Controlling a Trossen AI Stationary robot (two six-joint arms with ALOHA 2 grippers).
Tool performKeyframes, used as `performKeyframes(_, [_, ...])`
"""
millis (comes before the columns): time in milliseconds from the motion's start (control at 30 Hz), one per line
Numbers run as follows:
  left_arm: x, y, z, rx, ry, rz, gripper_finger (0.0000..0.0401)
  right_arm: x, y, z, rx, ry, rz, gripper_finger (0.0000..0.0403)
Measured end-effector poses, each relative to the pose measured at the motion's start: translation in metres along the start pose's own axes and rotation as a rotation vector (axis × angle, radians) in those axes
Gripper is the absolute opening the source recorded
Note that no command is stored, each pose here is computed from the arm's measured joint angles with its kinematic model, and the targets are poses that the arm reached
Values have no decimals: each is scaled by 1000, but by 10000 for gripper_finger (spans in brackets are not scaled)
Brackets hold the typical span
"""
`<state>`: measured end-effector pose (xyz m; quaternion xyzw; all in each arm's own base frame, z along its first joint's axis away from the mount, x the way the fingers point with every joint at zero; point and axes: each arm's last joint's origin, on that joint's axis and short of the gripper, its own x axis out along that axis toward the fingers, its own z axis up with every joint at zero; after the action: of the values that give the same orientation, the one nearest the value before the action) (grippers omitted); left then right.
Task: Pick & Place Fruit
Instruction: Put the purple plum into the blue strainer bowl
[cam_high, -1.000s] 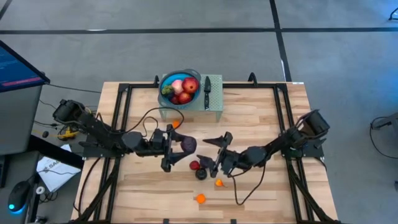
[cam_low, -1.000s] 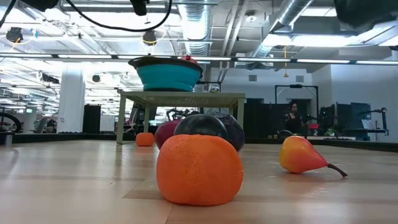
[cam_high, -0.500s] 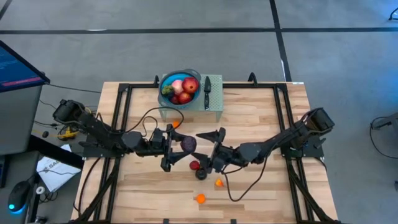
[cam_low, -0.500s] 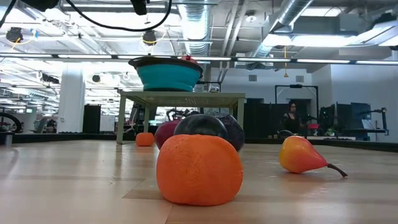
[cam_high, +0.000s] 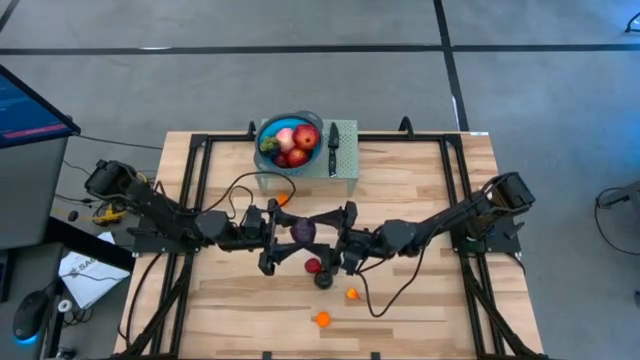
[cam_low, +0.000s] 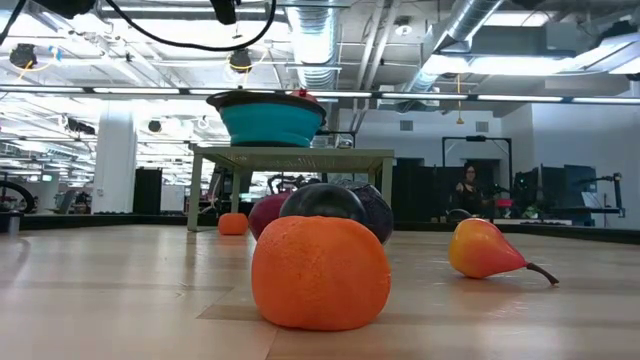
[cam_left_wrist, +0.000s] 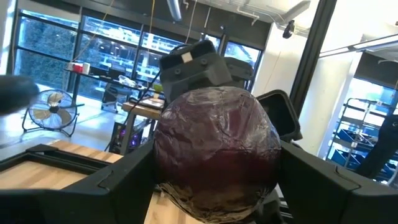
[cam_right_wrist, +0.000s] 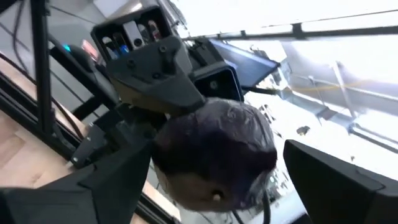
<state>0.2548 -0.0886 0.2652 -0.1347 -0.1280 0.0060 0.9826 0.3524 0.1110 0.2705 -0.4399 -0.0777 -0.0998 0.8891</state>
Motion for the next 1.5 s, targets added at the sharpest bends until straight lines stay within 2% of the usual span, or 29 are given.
performKeyframes(133, [0, 0, 0, 1, 2, -1, 290, 6, -2, 2, -19, -21, 47, 342])
performKeyframes(367, [0, 0, 0, -9, -3, -2, 290, 9, -3, 4, 12, -7, 65, 285])
performKeyframes(567, [0, 0, -3, 5, 21, 3, 293, 5, 5, 8, 88, 61, 89, 273])
performKeyframes(700, [-2, 7, -6, 106, 117, 27, 323, -3, 14, 12, 150, 173, 113, 272])
performKeyframes(833, [-11, 18, 1, 162, 249, 85, 358, -16, 14, 11, 242, 294, 204, 271])
performKeyframes(1033, [-34, 30, 9, 258, 411, 242, 372, -32, -21, 8, 377, 452, 247, 271])
performKeyframes(1167, [-47, 35, 1, 286, 523, 347, 361, -20, -65, 17, 446, 520, 282, 271])
performKeyframes(1300, [-52, 38, -16, 284, 631, 418, 346, 12, -103, 17, 463, 597, 343, 271])
performKeyframes(1500, [-50, 42, -48, 249, 752, 504, 330, 77, -136, -15, 403, 743, 383, 271])
